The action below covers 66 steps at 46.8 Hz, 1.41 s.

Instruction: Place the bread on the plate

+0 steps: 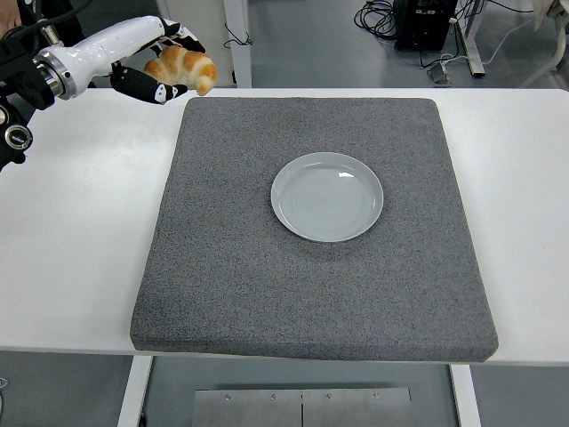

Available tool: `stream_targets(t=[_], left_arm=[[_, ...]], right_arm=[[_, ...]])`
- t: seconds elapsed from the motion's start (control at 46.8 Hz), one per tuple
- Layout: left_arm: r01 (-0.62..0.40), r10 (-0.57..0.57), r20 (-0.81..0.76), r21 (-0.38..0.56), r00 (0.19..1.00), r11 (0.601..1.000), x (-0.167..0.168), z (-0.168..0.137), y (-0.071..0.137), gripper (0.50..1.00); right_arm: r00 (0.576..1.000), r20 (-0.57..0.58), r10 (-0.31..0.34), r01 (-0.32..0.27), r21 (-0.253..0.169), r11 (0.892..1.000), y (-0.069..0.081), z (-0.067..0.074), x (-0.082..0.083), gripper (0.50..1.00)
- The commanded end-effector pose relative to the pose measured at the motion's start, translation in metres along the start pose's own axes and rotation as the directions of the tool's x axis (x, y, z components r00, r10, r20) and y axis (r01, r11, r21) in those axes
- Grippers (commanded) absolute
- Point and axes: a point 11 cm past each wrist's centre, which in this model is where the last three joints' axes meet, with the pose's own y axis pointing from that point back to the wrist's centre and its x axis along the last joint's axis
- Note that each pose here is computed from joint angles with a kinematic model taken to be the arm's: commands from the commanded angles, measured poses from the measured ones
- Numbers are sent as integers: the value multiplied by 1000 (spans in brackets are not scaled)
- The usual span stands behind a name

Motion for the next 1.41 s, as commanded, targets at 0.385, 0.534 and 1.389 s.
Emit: stream_targets(t=[0.385, 0.534, 1.389], left_arm=[[-26, 31, 41, -118, 999, 993, 20, 57, -27, 593], [5, 0, 26, -166, 1000, 986, 2, 77, -39, 593], [142, -134, 47, -285, 990, 948, -87, 141, -71, 593]], right_arm=[[1000, 0, 1, -1, 0, 1000, 0, 0, 0, 1000], [1000, 0, 0, 0, 0, 1000, 0, 0, 0, 1000], [1000, -1, 1, -1, 1, 1000, 0, -1, 0, 1000]])
